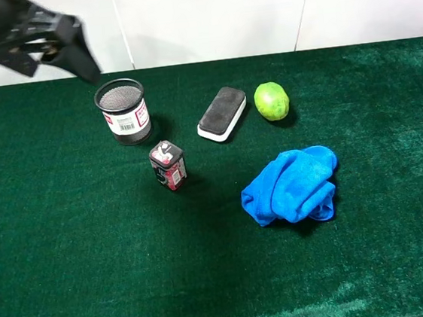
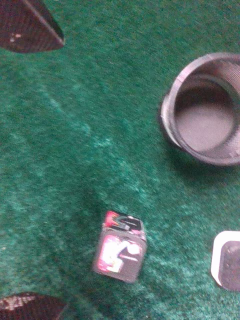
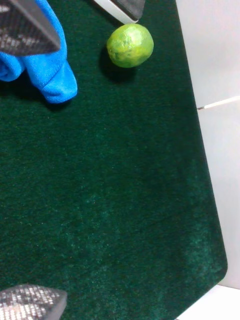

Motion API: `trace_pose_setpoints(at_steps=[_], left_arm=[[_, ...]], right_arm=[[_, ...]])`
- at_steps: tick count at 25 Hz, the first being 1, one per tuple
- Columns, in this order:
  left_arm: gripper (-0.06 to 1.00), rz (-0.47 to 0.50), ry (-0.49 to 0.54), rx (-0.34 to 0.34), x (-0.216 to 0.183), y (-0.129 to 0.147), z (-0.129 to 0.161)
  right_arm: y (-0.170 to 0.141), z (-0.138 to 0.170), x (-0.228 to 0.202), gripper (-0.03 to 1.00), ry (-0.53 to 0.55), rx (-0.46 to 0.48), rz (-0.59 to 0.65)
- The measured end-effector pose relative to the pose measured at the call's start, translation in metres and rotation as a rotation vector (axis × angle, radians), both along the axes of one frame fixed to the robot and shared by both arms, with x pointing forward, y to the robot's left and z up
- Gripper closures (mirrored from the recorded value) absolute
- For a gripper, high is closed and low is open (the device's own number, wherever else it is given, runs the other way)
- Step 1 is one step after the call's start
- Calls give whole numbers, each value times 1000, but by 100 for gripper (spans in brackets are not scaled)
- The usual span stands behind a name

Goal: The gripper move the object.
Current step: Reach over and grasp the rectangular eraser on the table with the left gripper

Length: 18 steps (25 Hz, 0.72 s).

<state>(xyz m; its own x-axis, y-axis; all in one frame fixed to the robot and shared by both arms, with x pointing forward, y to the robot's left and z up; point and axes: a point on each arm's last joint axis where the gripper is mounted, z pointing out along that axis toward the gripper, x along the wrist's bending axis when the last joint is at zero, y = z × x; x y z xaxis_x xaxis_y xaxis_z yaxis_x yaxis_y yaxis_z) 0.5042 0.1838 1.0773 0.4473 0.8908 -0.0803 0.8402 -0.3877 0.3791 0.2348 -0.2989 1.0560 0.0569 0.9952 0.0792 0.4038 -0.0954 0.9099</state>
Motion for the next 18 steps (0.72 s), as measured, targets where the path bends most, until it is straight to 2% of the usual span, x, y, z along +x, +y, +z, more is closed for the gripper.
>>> trace_pose_setpoints(at_steps=[5,18], left_arm=[[-2,-58,11,34,22,-37,-10],[-2,-180,40,60,69,-123,-50]], right_arm=[[0,0,0,27,0,0,0],[0,0,0,27,0,0,0]])
